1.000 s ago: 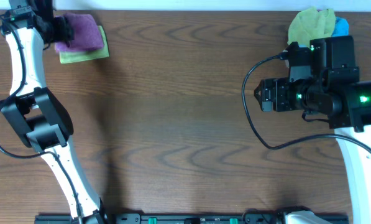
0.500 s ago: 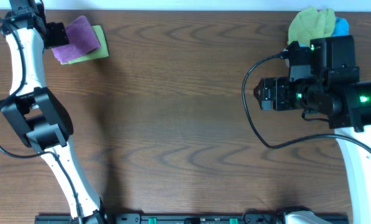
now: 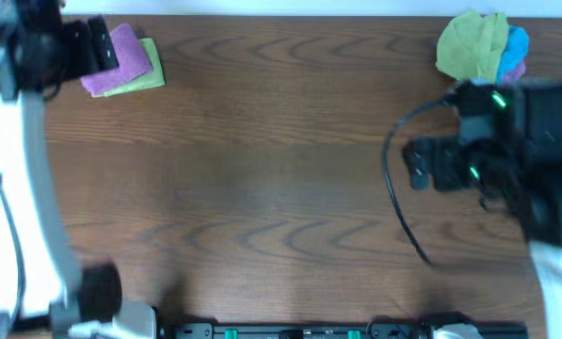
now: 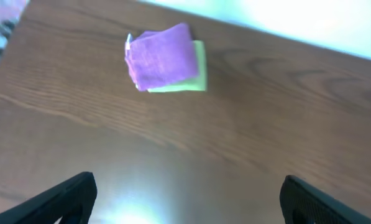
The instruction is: Fold the cloth
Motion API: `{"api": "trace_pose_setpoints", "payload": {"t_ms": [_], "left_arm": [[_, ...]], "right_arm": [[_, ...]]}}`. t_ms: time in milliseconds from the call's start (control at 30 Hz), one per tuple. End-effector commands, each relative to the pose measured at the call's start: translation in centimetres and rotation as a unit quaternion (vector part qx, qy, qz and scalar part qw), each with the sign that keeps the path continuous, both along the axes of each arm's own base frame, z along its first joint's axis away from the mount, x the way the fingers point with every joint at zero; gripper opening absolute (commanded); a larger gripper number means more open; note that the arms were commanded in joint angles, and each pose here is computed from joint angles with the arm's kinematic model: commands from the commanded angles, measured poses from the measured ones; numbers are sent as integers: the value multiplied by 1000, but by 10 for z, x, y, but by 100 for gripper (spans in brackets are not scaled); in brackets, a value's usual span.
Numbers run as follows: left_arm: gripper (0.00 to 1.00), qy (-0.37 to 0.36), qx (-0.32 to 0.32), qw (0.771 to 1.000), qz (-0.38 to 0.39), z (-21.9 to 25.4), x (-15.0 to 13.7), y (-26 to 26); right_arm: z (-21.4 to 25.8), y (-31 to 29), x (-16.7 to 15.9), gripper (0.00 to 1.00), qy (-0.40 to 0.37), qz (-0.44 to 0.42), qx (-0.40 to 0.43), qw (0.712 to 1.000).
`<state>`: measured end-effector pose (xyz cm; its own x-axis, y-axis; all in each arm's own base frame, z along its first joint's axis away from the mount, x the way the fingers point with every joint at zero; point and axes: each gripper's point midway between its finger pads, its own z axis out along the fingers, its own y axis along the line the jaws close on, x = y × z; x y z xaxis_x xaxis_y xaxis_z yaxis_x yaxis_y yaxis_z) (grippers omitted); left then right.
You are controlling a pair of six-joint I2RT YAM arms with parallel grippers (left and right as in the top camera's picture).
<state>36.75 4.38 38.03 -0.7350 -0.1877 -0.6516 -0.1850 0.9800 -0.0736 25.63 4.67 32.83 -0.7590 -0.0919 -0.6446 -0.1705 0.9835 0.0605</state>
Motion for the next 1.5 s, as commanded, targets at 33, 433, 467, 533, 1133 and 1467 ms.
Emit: {"api": "trace_pose_setpoints", "payload": {"t_ms": [33,433,467,533,1133,1467], "left_arm": [[96,-8,14,1000,-20,17,-60,-28],[95,-129,1,991,-33,-5,-254,-38],[95,-139,0,990,-33,-3,-260,-37],[95,-150,-1,988,-34,-2,-268,-36],[95,-113,17,993,-22,-20,-289,-27],[95,-321,-9,947,-1,-46,-216,-34]], "right_arm": [[45,-17,-61,99,-119,-3,-18,993],[-5,-29,-136,99,-178,-3,-17,984],[-5,-29,-137,99,-176,-3,-17,984],[-7,-29,-138,99,-172,-3,-17,985],[-23,-30,-148,99,-134,-1,-23,991],[-23,-30,-148,99,-134,-1,-23,991]]}}
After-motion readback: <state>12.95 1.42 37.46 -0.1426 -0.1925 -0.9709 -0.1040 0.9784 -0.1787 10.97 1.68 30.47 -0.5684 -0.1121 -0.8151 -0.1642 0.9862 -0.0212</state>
